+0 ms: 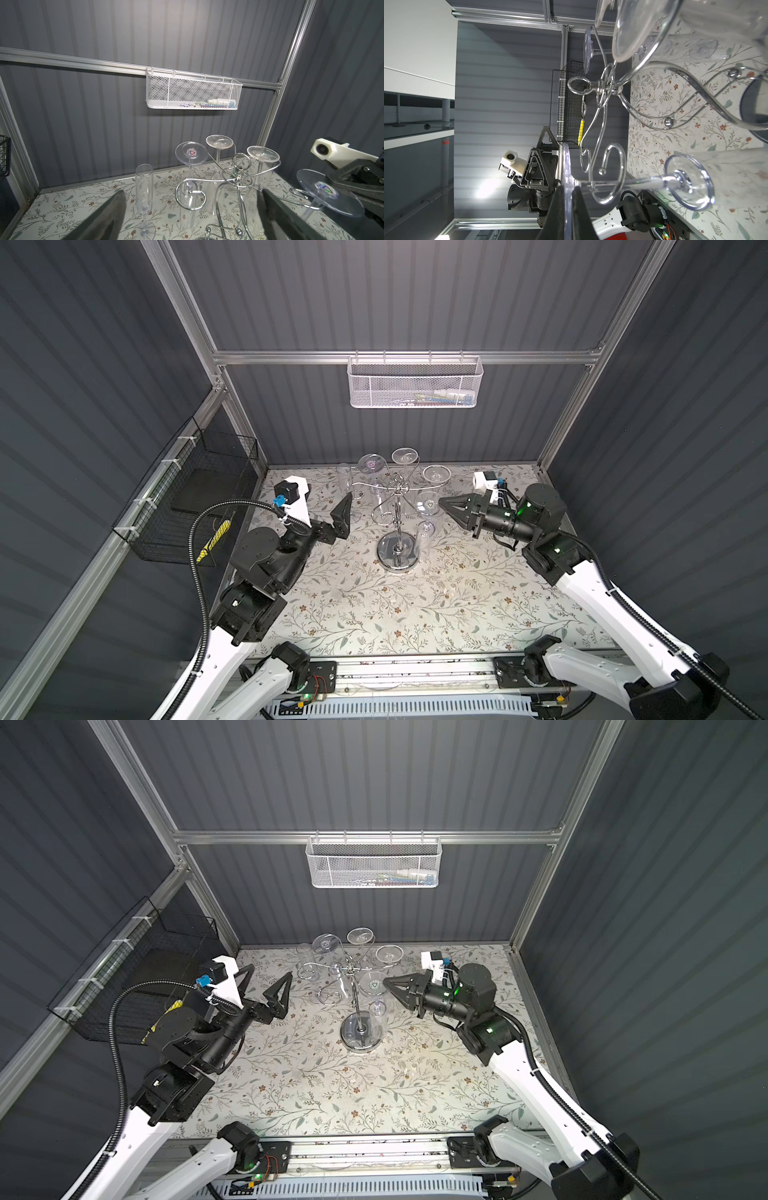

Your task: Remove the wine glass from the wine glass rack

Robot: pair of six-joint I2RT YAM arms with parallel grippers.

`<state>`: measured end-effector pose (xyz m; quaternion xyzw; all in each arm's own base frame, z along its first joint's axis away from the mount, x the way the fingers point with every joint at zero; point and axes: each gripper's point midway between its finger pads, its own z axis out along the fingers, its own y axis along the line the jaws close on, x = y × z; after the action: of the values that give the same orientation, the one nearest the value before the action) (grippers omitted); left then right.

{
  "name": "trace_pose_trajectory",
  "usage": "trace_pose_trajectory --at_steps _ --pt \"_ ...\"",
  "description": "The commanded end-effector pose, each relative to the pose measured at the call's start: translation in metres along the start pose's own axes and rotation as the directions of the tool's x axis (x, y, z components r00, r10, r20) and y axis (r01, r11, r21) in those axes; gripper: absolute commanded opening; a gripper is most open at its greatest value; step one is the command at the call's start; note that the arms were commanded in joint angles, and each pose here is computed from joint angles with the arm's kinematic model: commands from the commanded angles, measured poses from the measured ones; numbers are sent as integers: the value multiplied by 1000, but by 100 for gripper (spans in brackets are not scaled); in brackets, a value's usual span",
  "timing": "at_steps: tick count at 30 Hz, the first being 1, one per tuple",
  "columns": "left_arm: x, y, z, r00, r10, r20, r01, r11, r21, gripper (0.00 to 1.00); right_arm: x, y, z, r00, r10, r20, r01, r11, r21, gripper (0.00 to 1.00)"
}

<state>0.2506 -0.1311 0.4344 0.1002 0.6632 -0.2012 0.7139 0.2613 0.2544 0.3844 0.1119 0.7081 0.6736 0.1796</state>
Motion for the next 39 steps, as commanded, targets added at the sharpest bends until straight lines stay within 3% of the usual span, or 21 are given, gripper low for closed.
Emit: trace_pose_trajectory --at_steps 1,15,21,39 --pt "-1 -1 -5 1000 -6 8 6 1000 9 100 4 23 2 999 -26 -23 25 998 -55 0" --pt "-4 3 -16 1000 -13 24 13 1000 -2 100 -14 27 26 998 47 -31 -49 998 -47 0" --pt "-2 3 -17 1000 -13 18 13 1000 -4 100 -26 18 27 996 91 19 -91 995 -30 0" --pt "-1 3 -16 1000 -18 15 18 1000 -4 100 -49 -3 -16 974 110 198 -113 994 4 0"
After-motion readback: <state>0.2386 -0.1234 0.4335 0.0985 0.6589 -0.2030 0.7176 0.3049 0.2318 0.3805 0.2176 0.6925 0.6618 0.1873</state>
